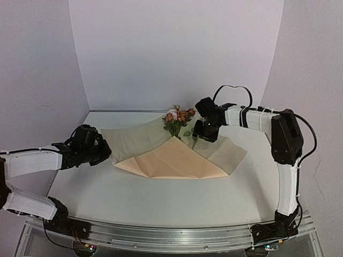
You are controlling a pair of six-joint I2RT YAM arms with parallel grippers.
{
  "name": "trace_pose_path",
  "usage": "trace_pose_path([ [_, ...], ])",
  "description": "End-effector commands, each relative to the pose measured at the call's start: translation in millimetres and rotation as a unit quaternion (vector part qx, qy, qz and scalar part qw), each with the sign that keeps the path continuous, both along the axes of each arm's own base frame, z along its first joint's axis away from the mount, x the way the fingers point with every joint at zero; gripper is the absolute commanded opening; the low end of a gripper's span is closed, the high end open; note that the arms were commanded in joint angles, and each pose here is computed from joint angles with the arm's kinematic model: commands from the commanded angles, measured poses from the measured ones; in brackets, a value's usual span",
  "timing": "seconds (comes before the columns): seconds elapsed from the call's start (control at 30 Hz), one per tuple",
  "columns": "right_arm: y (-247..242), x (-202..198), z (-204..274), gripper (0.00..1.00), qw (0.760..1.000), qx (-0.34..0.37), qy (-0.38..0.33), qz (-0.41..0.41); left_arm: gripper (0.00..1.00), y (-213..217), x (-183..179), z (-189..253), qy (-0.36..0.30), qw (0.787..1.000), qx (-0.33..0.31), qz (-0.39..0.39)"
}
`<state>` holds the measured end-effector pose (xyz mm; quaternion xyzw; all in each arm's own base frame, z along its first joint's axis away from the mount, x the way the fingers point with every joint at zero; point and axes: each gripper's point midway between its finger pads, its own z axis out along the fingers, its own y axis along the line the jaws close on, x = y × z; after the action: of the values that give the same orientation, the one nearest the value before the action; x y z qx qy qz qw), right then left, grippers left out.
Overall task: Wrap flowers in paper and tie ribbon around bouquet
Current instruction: Adjust the fake flower on the 1/4-folded wrapping paper.
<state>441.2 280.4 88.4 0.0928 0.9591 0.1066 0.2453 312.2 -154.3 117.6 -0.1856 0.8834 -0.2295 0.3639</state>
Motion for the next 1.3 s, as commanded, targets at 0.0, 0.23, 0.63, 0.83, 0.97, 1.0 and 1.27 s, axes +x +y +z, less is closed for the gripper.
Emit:
trace_pose_path([
  [0.0, -13, 33, -6, 0.54, 0.998, -0.018, -0.009, -0.055, 0.00, -2, 4, 10, 0.008, 1.000, 0.017, -0.014],
  [0.23, -20, 3, -17, 0.60, 0.999, -0.021, 0.024, -0.041, 0.00, 2, -4, -1, 0.046, 0.999, 0.024, -0.015],
  [0.63, -56, -72, -35, 0.76, 0.999, 0.000, 0.041, -0.018, 0.00, 4, -19, -9, 0.084, 0.996, 0.017, -0.018],
  [0.83, -73, -104, -42, 0.77, 0.998, 0.007, 0.052, -0.027, 0.00, 9, -27, -12, 0.102, 0.995, 0.019, -0.010],
  [0.97, -79, -120, -50, 0.78, 0.998, 0.006, 0.061, -0.027, 0.00, 12, -34, -15, 0.110, 0.994, 0.016, -0.006],
  [1.0, -80, -123, -52, 0.78, 0.998, 0.006, 0.062, -0.028, 0.00, 13, -36, -16, 0.112, 0.994, 0.015, -0.005],
  [1.27, -85, -152, -64, 0.79, 0.996, 0.018, 0.078, -0.028, 0.00, 19, -48, -18, 0.124, 0.992, 0.013, 0.002],
])
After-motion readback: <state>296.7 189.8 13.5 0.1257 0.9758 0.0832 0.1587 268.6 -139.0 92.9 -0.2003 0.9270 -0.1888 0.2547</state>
